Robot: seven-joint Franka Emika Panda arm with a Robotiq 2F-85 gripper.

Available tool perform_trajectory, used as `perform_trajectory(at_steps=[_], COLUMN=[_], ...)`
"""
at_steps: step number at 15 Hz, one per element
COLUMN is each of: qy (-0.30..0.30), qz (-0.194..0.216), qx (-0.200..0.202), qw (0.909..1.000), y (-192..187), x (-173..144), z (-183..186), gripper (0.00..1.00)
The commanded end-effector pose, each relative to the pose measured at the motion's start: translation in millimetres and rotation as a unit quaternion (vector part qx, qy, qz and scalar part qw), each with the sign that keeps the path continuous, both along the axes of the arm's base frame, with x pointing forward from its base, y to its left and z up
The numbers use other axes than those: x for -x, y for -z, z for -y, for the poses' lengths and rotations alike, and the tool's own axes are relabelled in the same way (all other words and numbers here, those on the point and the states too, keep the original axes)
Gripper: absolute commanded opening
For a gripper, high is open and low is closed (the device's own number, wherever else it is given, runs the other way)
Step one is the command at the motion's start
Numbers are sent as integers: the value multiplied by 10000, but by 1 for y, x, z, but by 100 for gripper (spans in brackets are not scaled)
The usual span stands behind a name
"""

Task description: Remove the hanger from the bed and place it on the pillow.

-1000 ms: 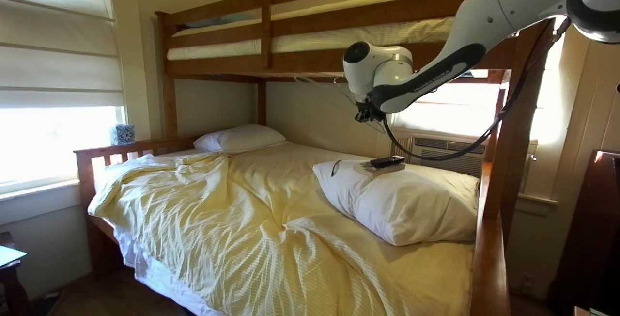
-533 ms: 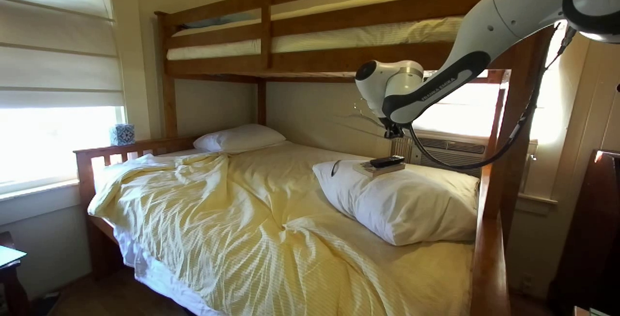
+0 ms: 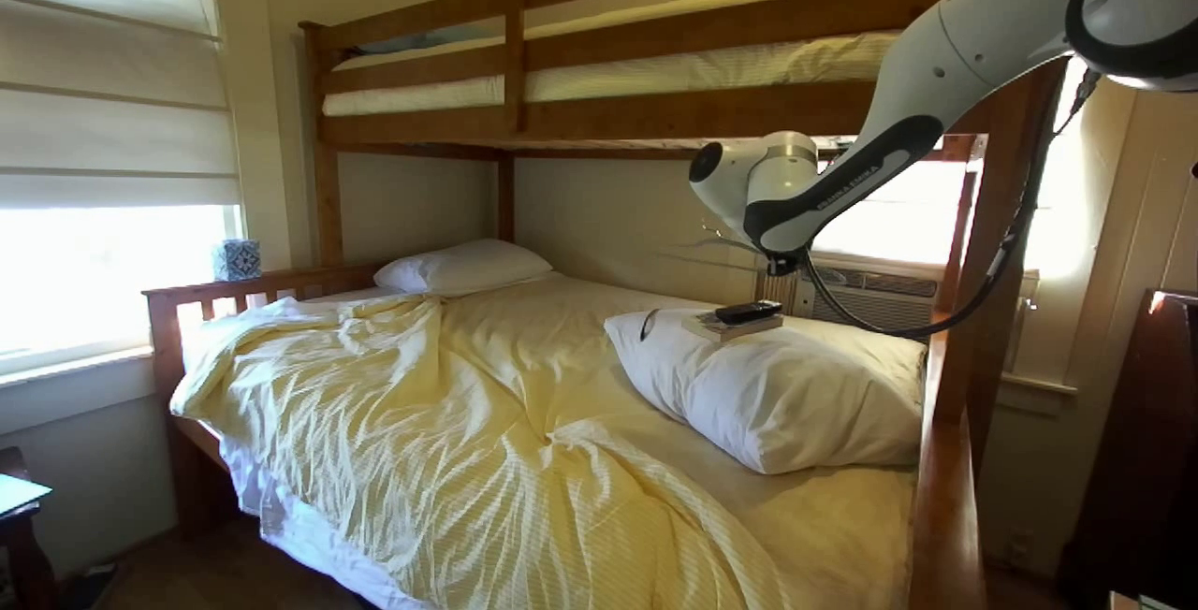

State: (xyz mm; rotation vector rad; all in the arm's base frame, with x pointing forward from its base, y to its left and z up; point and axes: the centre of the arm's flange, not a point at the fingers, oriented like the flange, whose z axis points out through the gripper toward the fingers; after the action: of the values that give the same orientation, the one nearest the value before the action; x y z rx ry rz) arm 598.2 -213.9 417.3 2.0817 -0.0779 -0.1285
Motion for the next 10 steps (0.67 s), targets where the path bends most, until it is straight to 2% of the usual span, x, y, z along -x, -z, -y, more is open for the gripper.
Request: perform_trajectory(at_steps=[1,4,8,10], qy=[568,1162,2066,2262], qz=[-557,-870,-939,-983], qx=[593,967,1337,1403], qw=[9951,9847,9647,9589], y=[25,39,48,49], x=[7,18,23,21], z=[17,31,47,49], gripper=[1,1,1,1])
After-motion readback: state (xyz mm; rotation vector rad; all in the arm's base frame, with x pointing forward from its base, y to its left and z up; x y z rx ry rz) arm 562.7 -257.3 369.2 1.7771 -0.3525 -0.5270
